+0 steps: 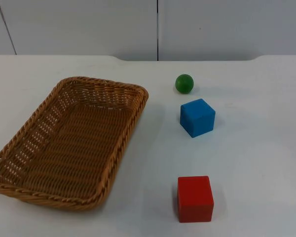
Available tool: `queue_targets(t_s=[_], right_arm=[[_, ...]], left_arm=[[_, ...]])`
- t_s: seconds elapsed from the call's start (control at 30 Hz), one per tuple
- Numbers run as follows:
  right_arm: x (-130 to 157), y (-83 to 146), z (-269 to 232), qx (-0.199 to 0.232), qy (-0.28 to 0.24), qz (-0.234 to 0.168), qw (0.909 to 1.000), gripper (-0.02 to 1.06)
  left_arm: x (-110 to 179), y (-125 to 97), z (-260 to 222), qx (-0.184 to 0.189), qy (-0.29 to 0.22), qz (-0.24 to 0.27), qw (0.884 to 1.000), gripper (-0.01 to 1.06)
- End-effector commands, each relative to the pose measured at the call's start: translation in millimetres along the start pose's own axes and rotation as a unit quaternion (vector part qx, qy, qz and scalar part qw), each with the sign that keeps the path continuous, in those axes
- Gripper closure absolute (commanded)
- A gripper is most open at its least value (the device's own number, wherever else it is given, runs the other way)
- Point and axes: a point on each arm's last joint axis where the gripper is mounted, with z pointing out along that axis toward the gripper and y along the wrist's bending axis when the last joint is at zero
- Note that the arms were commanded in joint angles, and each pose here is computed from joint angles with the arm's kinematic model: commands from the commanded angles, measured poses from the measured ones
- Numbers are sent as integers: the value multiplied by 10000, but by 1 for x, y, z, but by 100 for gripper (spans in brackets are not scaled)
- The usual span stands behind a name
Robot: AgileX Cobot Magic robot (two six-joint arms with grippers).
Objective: Place all geometric objects except the red cube into the basket.
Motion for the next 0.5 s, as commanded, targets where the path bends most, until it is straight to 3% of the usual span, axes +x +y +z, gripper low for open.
queue_targets(t_s=[0.0, 0.07, 0.2, 0.47], right_arm=[[-27, -2, 21, 27, 16, 0, 10000, -1], [-45, -3, 46, 17, 152, 13, 9999, -1], [-62, -4, 69, 13, 267, -50, 9996, -1], [-69, -4, 87, 20, 192, -89, 9998, -1]], left_arm=[[-26, -3, 24, 43, -32, -62, 10000, 0], [-46, -5, 47, 54, 67, -58, 9999, 0], [-57, -10, 79, 85, 331, -65, 9994, 0], [-55, -15, 107, 158, 573, -109, 9982, 0]])
